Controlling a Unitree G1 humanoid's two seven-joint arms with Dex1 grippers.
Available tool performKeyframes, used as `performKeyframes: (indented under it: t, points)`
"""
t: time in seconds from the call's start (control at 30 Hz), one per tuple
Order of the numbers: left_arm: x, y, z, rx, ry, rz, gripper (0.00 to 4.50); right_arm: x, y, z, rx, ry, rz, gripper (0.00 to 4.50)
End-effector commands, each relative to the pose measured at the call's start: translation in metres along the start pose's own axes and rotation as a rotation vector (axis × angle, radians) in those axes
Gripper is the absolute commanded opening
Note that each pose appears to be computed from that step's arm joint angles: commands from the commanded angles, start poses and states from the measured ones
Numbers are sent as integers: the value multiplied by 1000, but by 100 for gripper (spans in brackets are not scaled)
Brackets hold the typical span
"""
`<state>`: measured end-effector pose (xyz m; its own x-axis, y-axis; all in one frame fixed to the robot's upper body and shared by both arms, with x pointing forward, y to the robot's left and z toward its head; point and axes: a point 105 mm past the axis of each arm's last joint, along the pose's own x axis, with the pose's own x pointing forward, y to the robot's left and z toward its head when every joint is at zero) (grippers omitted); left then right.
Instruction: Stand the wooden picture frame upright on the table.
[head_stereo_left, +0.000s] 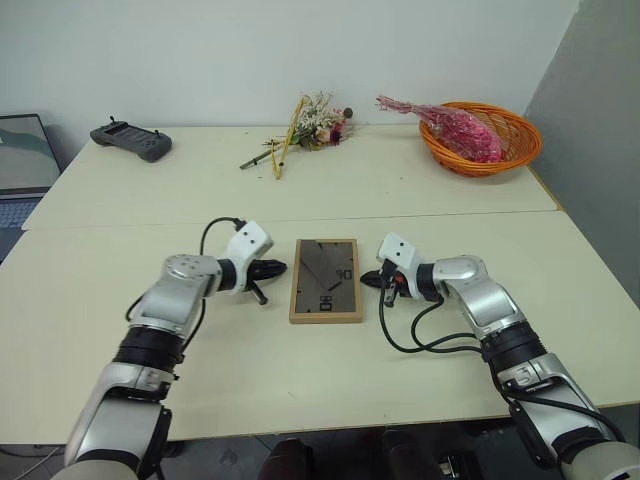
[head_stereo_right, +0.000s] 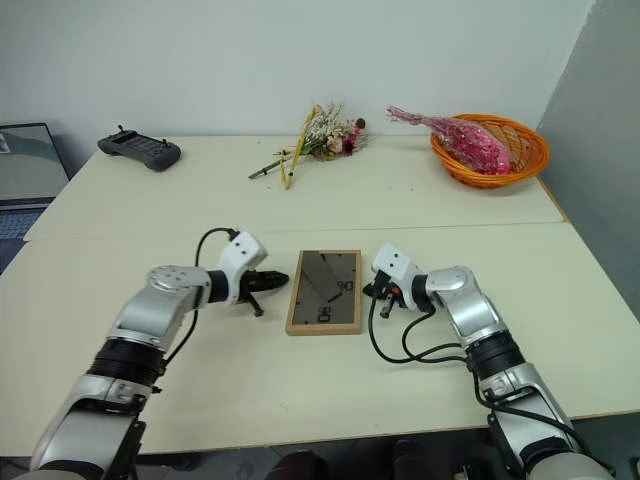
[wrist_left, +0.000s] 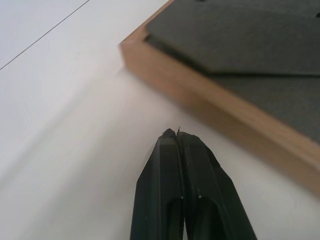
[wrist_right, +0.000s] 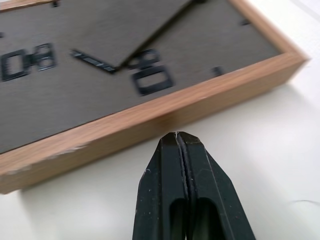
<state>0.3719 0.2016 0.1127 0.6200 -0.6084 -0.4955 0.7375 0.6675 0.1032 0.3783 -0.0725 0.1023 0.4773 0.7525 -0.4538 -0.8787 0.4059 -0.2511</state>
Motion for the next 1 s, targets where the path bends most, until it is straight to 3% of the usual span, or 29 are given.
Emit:
performKeyframes:
  t: [0.03,0.13,0.23,0.57,0.77,1.0]
  points:
    - [-27,-4,8,-262,-66,-151,116,-6,-14,12,-34,-36,-53,0]
    - [-41,-17,14,-562,-116,-315,186,-5,-14,14,-38,-41,-52,0]
    - [-46,-26,5,-736,-100,-389,248,-3,-10,14,-40,-44,-46,0]
    - [-20,-52,-11,-901,-59,-467,446,4,3,19,-39,-56,-9,0]
    - [2,-60,-25,-942,-9,-437,446,13,11,29,-37,-77,9,0]
    - [12,-81,-2,-968,-86,-553,446,18,12,38,-13,-103,-8,0]
